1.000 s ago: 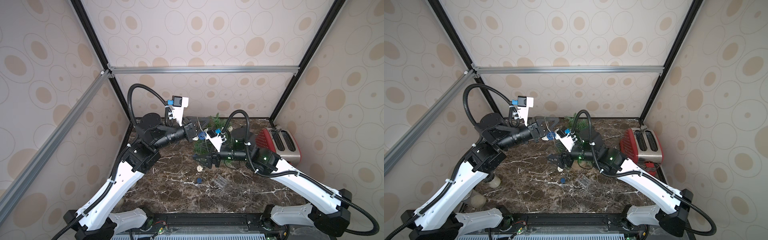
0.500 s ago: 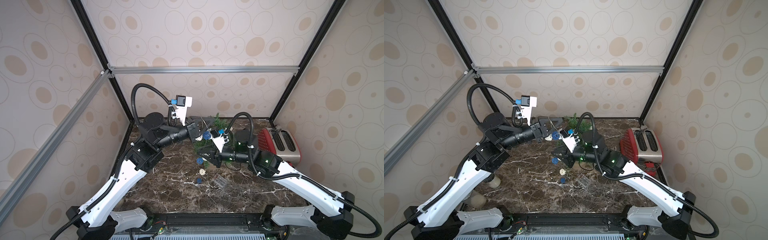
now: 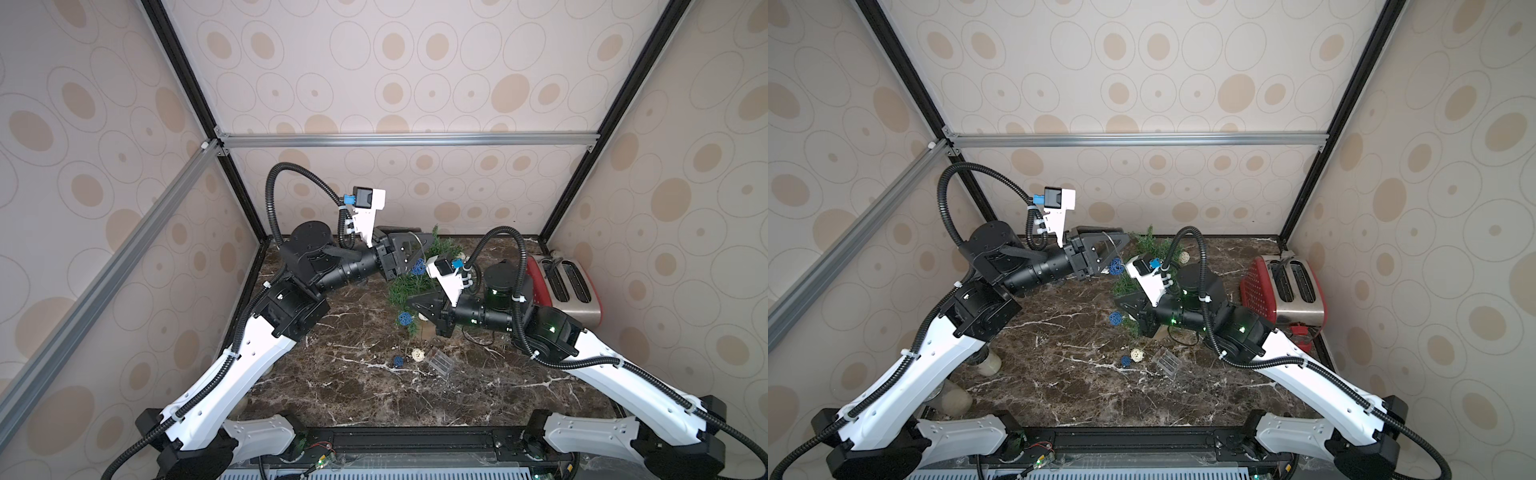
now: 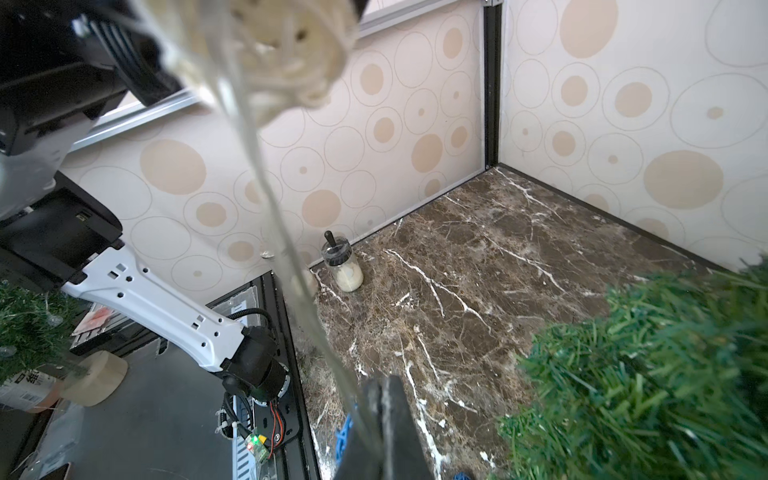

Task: Remove string lights from the small christmas tree
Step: Remove the light string from the Christmas tree.

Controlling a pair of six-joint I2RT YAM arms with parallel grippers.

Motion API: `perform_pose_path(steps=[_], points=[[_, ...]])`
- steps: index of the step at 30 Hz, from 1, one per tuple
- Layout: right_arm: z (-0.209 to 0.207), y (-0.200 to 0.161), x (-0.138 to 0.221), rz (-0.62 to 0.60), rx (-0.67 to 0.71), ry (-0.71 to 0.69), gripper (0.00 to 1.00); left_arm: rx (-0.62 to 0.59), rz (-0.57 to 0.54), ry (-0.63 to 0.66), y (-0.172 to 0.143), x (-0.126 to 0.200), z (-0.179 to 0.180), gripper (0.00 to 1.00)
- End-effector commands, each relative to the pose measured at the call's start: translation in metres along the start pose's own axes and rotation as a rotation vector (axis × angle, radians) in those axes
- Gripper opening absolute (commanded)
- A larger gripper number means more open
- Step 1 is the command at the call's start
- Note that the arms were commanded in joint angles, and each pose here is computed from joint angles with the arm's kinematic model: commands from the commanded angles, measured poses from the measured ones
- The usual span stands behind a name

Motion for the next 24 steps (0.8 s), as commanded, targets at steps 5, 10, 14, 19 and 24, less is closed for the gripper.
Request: perform_pose_path(steps=[5, 10, 14, 19, 24], points=[[0.003, 0.009, 0.042, -0.003, -0.024, -0.161, 0.00, -0.061, -0.032, 0.066, 0.014, 0.012, -0.010, 0.99], [0.003, 0.017, 0.061, -0.017, -0.021, -0.257, 0.00, -0.114, -0.044, 0.157, 0.017, 0.023, -0.010, 0.99], [0.006, 0.033, 0.079, -0.071, 0.003, -0.325, 0.00, -0.161, -0.055, 0.254, 0.019, 0.033, -0.007, 0.99], [0.006, 0.053, 0.099, -0.121, 0.049, -0.462, 0.00, -0.214, -0.054, 0.338, 0.018, 0.044, -0.006, 0.99], [0.007, 0.076, 0.114, -0.193, 0.095, -0.588, 0.00, -0.264, -0.061, 0.412, 0.017, 0.056, -0.005, 0.99]])
Point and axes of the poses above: each gripper's point midway between its finger pads, its own x axis back along the fingers, its own z axis along the line the jaws close on, y = z × x, the point moved 10 cm from there along x, back along the fingers, and after that the axes turned 5 degrees about -x, right-handed, at the moved point
